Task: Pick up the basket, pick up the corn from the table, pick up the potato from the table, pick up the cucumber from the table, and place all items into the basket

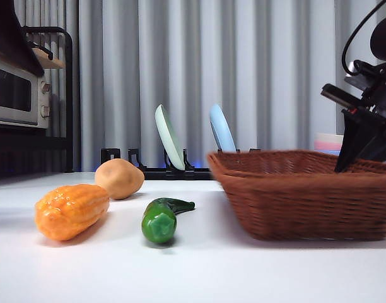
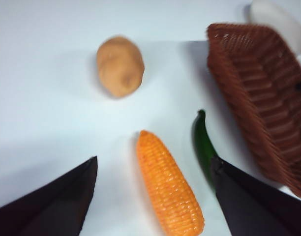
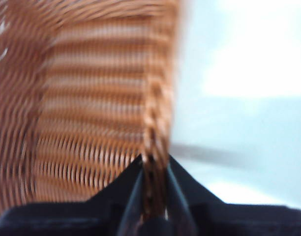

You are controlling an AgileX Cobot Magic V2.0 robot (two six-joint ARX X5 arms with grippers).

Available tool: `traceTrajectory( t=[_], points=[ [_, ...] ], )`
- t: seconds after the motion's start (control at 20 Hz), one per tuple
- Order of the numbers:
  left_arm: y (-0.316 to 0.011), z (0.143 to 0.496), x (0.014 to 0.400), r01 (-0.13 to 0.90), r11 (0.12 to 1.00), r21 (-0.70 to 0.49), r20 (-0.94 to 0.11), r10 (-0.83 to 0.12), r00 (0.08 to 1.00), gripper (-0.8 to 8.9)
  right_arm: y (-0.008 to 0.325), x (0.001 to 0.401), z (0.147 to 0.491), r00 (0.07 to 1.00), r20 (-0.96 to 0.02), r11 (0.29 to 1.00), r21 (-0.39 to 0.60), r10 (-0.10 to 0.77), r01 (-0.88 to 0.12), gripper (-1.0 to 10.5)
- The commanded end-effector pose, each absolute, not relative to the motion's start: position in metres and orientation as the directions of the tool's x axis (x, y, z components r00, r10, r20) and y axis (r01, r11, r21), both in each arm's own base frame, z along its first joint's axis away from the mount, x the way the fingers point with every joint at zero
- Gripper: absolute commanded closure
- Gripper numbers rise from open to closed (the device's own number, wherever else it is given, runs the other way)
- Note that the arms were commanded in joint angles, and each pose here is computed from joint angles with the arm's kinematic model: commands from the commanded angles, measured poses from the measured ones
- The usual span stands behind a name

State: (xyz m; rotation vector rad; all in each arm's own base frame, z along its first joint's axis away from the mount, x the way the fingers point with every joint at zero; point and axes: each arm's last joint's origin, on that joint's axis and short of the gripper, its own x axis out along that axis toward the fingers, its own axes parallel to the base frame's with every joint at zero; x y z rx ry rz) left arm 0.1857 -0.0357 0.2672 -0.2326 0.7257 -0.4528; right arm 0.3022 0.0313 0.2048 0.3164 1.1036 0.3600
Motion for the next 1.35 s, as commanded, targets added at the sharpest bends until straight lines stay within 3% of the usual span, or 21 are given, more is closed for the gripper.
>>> traceTrajectory(
  t=[0.05, 0.3, 0.4, 0.6, 0.8, 1.0, 1.25, 1.3, 1.35],
  points=[
    [-0.038, 0.271, 0.201, 0.314, 0.881, -0.353, -0.604, -0.471, 0.643, 4.31, 0.032, 0.302, 0.217, 0.419, -0.796, 0.897, 0.419, 0.437, -0.141, 9.6],
    [-0.05, 0.288, 0.262, 0.362, 0.888, -0.282, -0.651, -0.454, 0.608, 4.11, 0.03, 0.282, 0.254, 0.505, -0.742, 0.895, 0.406, 0.442, -0.186, 9.6],
    [-0.06, 0.29, 0.288, 0.373, 0.896, -0.239, -0.675, -0.43, 0.599, 3.11, 0.03, 0.271, 0.27, 0.543, -0.713, 0.893, 0.399, 0.444, -0.207, 9.6],
    [-0.082, 0.289, 0.335, 0.406, 0.897, -0.174, -0.713, -0.399, 0.577, 3.1, 0.028, 0.249, 0.296, 0.603, -0.66, 0.891, 0.384, 0.448, -0.241, 9.6],
    [-0.108, 0.265, 0.37, 0.451, 0.884, -0.127, -0.772, -0.373, 0.514, 3.1, 0.027, 0.232, 0.311, 0.633, -0.63, 0.89, 0.375, 0.45, -0.259, 9.6],
    [-0.126, 0.231, 0.388, 0.464, 0.885, -0.041, -0.829, -0.29, 0.479, 3.1, 0.026, 0.223, 0.317, 0.642, -0.62, 0.89, 0.372, 0.451, -0.265, 9.6],
    [-0.131, 0.19, 0.398, 0.465, 0.883, -0.055, -0.88, -0.263, 0.396, 3.13, 0.026, 0.221, 0.317, 0.636, -0.627, 0.89, 0.374, 0.45, -0.261, 9.6],
    [-0.131, 0.188, 0.399, 0.465, 0.884, -0.054, -0.88, -0.262, 0.396, 3.28, 0.026, 0.221, 0.316, 0.635, -0.628, 0.89, 0.374, 0.45, -0.26, 9.6],
    [-0.131, 0.189, 0.4, 0.467, 0.883, -0.053, -0.875, -0.266, 0.403, 4.22, 0.026, 0.221, 0.316, 0.635, -0.629, 0.89, 0.374, 0.45, -0.26, 9.6]
  ],
)
